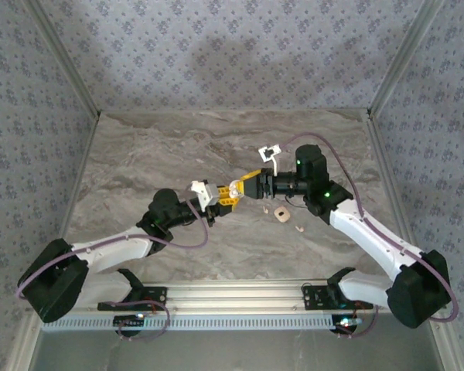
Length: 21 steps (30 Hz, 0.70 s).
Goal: Insert the wireless bluetooth earbuds into the charging case
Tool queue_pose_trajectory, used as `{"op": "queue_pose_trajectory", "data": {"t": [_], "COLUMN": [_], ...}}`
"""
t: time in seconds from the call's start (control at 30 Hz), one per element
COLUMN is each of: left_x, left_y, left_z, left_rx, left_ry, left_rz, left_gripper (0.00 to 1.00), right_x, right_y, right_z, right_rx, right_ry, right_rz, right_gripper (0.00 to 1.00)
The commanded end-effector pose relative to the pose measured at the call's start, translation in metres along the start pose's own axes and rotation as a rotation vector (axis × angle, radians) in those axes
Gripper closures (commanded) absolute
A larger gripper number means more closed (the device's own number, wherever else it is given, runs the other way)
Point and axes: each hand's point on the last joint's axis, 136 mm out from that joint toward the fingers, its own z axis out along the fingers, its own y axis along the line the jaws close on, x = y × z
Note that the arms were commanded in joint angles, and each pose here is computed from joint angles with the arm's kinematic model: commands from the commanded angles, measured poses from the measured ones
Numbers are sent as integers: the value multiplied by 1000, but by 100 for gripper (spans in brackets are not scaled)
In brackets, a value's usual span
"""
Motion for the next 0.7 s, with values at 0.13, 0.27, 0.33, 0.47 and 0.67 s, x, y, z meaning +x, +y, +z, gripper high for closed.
{"op": "queue_pose_trajectory", "data": {"t": [0.13, 0.27, 0.33, 0.47, 0.67], "left_x": [-15, -13, -13, -12, -16], "left_y": [2, 3, 3, -1, -14], "left_z": [0, 0, -1, -1, 0], "left_rx": [-13, -18, -21, 4, 85], "left_ry": [-21, -13, -12, -4, 5], "left_rz": [32, 26, 20, 11, 3], "left_gripper": [89, 89, 89, 89, 89], "right_x": [-1, -2, -1, -6, -8], "right_y": [16, 15, 13, 4, 1], "right_z": [-18, -23, -26, -28, -14], "right_rx": [-22, -10, 1, 65, 14], "right_ry": [-36, -49, -54, -68, -5], "right_rz": [-39, -38, -34, -43, -39], "right_gripper": [51, 52, 52, 43, 37]}}
